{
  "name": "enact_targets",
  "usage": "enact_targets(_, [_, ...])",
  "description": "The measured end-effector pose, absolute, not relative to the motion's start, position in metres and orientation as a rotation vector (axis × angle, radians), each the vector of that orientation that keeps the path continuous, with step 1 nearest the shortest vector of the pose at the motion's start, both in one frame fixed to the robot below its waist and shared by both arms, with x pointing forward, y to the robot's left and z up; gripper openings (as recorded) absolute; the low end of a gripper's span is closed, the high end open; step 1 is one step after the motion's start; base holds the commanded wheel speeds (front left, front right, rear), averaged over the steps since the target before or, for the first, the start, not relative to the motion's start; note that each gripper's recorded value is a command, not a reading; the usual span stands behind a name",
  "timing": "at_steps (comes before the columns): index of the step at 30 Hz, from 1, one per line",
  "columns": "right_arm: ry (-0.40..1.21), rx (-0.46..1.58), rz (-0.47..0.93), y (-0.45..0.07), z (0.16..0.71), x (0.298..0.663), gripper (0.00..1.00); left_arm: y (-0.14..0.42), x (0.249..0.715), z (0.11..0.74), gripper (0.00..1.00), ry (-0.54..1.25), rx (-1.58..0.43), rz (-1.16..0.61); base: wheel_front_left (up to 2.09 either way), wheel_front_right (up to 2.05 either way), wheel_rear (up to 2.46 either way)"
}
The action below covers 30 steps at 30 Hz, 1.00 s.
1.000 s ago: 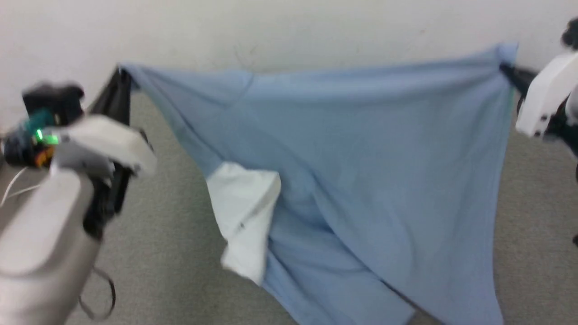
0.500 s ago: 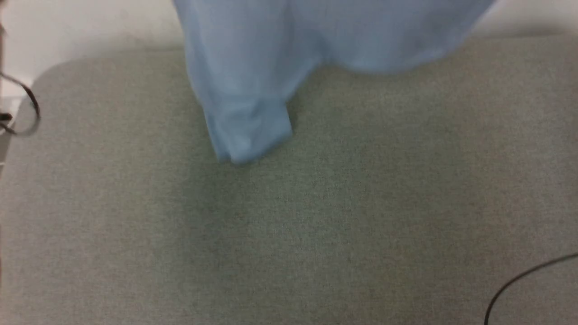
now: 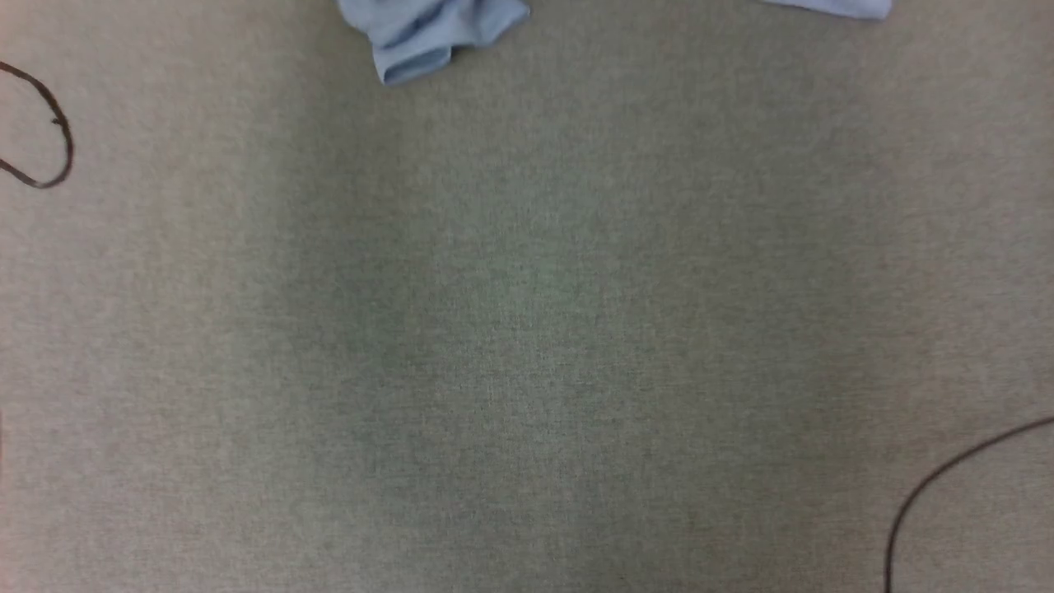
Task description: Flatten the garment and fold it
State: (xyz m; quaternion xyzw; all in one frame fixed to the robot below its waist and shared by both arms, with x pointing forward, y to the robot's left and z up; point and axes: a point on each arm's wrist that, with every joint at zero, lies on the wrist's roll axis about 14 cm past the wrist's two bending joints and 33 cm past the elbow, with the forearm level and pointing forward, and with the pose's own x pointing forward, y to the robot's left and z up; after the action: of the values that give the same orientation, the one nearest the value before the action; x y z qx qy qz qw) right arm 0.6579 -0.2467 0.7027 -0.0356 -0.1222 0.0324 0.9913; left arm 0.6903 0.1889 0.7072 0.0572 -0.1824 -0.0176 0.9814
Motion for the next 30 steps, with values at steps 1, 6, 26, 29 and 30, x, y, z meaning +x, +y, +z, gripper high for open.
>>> enact_targets(1, [-0.224,-0.071,0.074,-0.243,0.690,0.663,0.00,0.189,0.695,0.695,0.00,-0.344,0.112,-0.039,0.00,0.00,0.00])
enact_targets(6, [-0.113,-0.059,0.106,-0.230,0.629,0.677,0.00,0.187,0.707,0.628,0.00,-0.211,0.090,-0.052,0.00,0.00,0.00])
enact_targets(26, [0.161,0.175,0.247,-0.194,0.482,0.498,0.00,0.206,0.527,0.462,0.00,0.160,-0.097,-0.001,0.00,0.00,0.00])
enact_targets(29, [0.169,0.198,0.233,-0.201,0.476,0.463,0.00,0.210,0.486,0.454,0.00,0.171,-0.095,0.016,0.00,0.00,0.00])
enact_targets(30, [0.172,0.202,0.230,-0.204,0.474,0.451,0.00,0.211,0.473,0.453,0.00,0.175,-0.090,0.020,0.00,0.00,0.00])
